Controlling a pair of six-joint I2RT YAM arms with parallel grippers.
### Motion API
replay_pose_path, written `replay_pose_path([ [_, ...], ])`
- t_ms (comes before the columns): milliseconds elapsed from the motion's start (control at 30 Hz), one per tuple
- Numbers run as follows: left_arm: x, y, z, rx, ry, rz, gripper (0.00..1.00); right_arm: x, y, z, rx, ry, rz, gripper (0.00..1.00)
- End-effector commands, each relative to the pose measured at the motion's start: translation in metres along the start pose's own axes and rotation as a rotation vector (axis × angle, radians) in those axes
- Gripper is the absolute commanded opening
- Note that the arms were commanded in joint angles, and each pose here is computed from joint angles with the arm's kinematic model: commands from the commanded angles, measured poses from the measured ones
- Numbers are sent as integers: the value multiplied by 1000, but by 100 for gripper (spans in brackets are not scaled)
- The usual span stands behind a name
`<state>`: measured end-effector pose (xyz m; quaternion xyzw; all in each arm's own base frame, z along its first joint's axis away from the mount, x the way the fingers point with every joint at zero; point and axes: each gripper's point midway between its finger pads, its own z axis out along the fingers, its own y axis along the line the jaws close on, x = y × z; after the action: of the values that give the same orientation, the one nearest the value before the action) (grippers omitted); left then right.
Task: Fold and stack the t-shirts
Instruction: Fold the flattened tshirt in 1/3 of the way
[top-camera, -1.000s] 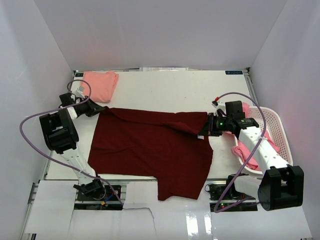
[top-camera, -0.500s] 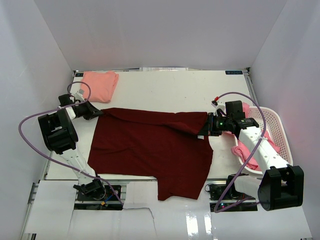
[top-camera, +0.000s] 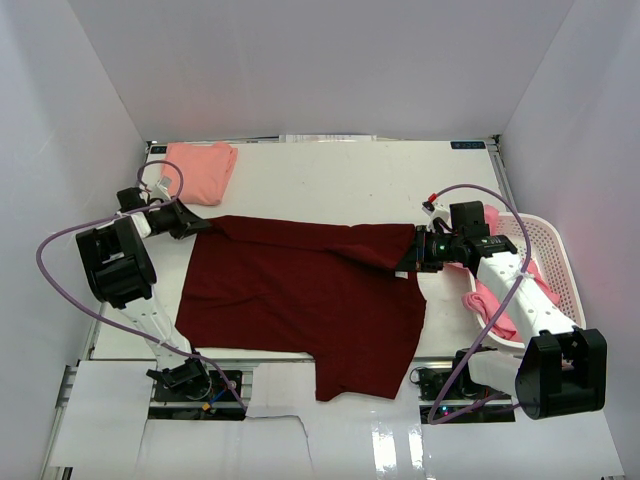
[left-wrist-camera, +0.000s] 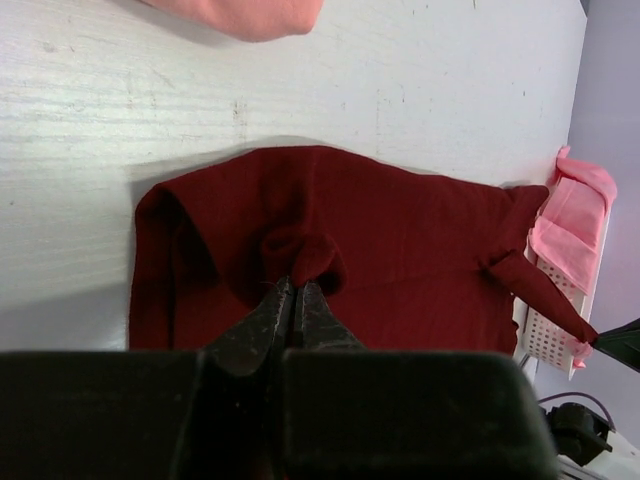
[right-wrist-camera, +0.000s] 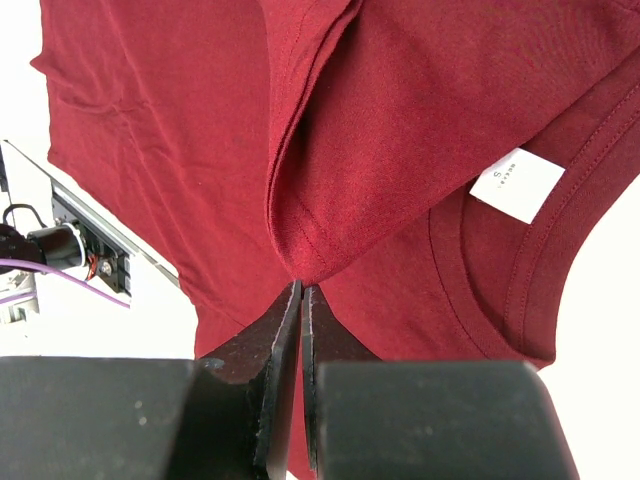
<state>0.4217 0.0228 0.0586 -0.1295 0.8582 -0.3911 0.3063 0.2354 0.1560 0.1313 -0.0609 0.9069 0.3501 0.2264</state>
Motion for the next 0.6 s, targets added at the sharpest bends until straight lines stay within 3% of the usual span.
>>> replay_pose_path([
  [0,-10,-17,-8,29,-13,59,0,-8,7,0,-36,-21,-37,8],
  [567,-13,-5,-17,-90,-6,112,0,-5,9,0,-49,-23,-35,8],
])
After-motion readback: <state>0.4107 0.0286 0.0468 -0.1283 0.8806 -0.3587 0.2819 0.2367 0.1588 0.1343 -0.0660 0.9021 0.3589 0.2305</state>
